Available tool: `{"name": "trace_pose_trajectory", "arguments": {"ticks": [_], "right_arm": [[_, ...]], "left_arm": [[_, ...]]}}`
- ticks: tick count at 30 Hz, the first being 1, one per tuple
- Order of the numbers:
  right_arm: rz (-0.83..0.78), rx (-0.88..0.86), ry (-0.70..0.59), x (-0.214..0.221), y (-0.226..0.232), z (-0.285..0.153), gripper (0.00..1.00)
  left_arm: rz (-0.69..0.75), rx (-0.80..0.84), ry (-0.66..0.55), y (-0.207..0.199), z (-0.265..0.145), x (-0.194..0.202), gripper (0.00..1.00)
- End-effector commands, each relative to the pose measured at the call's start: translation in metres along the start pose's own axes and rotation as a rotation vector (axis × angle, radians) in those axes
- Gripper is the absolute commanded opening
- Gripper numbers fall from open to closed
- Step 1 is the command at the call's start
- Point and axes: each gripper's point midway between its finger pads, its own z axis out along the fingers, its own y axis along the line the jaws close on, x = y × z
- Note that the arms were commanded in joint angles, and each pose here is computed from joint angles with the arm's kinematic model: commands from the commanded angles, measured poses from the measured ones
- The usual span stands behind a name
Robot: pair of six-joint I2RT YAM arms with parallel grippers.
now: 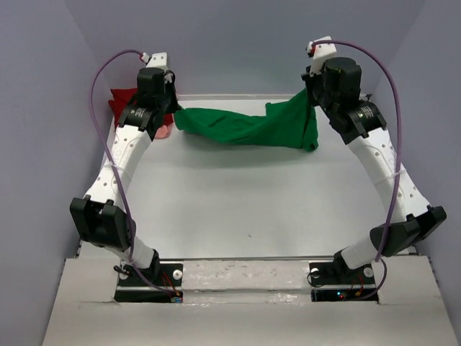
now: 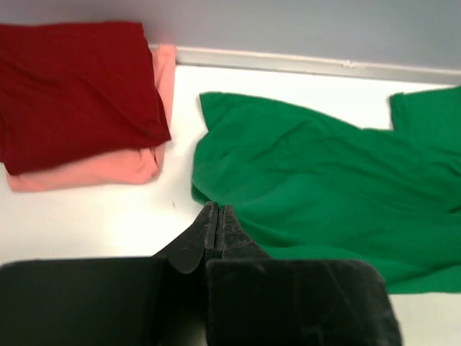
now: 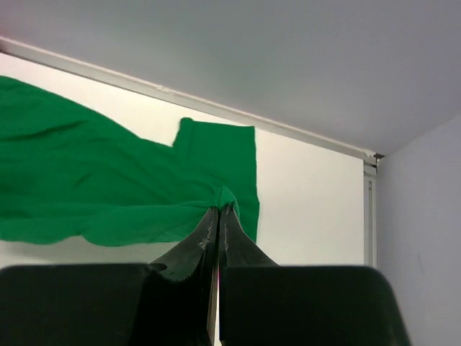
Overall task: Fold and stack the t-shirts
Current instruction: Flatten out the tshirt
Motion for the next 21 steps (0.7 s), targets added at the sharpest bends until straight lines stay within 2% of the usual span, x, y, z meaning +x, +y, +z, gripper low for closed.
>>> {"name": "trace_pose_trajectory", "arguments": {"ticks": [1, 3, 5, 6, 7, 8, 9, 10, 13, 14, 15, 21], "right_arm": [[0.074, 0.055, -0.234, -0.090, -0.022, -0.045, 0.00], [0.052, 0.075, -0.254, -0.108, -0.026, -0.037, 0.00], [0.015, 0.094, -0.245, -0.115, -0.027, -0.026, 0.00], [0.011, 0.097, -0.254, -0.120, -0.027, -0.020, 0.00], [0.014, 0.092, -0.266, -0.125, -0.028, -0.008, 0.00], [0.018, 0.084, -0.270, -0.127, -0.024, -0.002, 0.00], [0.024, 0.105, -0.288, -0.135, -0.033, 0.001, 0.00], [0.014, 0.112, -0.260, -0.125, -0.034, 0.023, 0.00], [0.027, 0.117, -0.267, -0.124, -0.044, 0.046, 0.00], [0.020, 0.118, -0.249, -0.114, -0.048, 0.066, 0.00], [0.019, 0.126, -0.249, -0.112, -0.052, 0.074, 0.00], [0.033, 0.129, -0.319, -0.124, -0.072, 0.094, 0.00]], "left_arm": [[-0.051, 0.053, -0.262, -0.013, -0.051, -0.089, 0.00], [-0.051, 0.063, -0.307, -0.018, -0.057, -0.118, 0.00], [-0.034, 0.060, -0.296, -0.020, -0.053, -0.129, 0.00], [-0.040, 0.074, -0.360, -0.025, -0.067, -0.159, 0.00], [-0.030, 0.064, -0.331, -0.027, -0.045, -0.154, 0.00], [-0.023, 0.053, -0.319, -0.026, -0.039, -0.156, 0.00], [-0.015, 0.049, -0.342, -0.029, -0.030, -0.170, 0.00], [-0.007, 0.040, -0.345, -0.028, -0.024, -0.175, 0.00], [-0.012, 0.012, -0.359, -0.017, 0.000, -0.184, 0.00], [-0.019, 0.024, -0.358, -0.015, 0.013, -0.183, 0.00], [-0.046, 0.009, -0.363, -0.001, 0.021, -0.184, 0.00], [-0.050, 0.052, -0.396, 0.013, 0.055, -0.191, 0.00]]}}
